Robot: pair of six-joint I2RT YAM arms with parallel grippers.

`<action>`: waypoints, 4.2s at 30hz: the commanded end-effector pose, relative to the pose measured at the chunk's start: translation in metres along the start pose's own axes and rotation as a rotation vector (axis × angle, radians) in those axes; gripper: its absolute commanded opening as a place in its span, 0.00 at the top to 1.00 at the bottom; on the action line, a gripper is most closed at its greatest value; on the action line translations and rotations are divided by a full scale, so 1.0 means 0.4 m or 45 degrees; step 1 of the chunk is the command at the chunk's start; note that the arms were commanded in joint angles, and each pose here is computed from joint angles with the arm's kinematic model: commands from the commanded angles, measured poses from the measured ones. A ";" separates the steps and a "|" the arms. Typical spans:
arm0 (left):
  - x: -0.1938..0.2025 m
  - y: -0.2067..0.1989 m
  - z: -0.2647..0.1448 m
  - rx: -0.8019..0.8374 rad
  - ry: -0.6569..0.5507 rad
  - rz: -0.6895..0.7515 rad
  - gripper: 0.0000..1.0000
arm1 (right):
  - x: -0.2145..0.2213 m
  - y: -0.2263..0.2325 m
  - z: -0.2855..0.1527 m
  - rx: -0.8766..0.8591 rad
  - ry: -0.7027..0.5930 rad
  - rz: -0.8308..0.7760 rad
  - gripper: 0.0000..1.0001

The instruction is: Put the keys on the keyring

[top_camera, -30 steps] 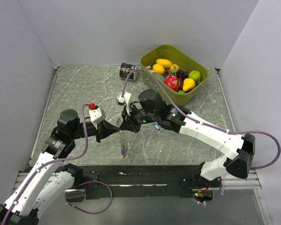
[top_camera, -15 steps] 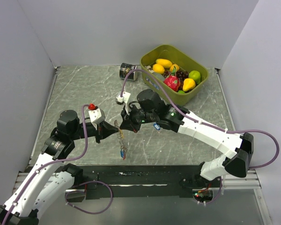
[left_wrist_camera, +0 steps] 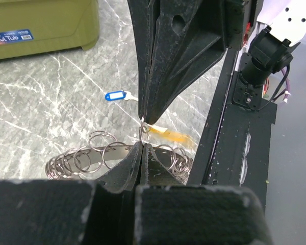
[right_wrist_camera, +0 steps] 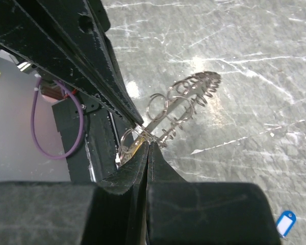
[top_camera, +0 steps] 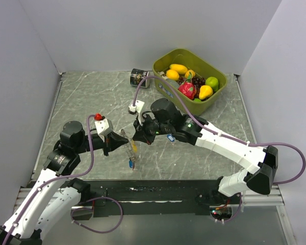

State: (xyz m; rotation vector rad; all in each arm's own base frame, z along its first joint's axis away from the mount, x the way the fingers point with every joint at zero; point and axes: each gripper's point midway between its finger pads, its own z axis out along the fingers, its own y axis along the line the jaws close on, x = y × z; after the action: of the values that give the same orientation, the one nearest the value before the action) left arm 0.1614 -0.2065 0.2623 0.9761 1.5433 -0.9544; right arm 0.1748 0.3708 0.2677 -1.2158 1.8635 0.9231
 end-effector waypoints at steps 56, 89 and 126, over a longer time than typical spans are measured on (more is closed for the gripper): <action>-0.193 -0.107 -0.029 0.233 -0.348 0.161 0.99 | -0.160 0.157 -0.197 -0.492 -0.542 -0.190 0.32; -0.213 -0.114 -0.034 0.237 -0.398 0.156 0.99 | -0.143 0.116 -0.127 -0.429 -0.524 -0.015 0.85; -0.175 -0.079 0.004 0.335 0.007 0.096 0.47 | -0.022 0.097 -0.125 -0.488 -0.006 -0.175 1.00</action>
State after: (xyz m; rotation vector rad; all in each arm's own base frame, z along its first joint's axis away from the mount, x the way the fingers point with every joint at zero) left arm 0.1523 -0.2255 0.3265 1.1100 1.4438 -1.1011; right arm 0.1450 0.3480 0.2917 -1.4613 1.7039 1.1892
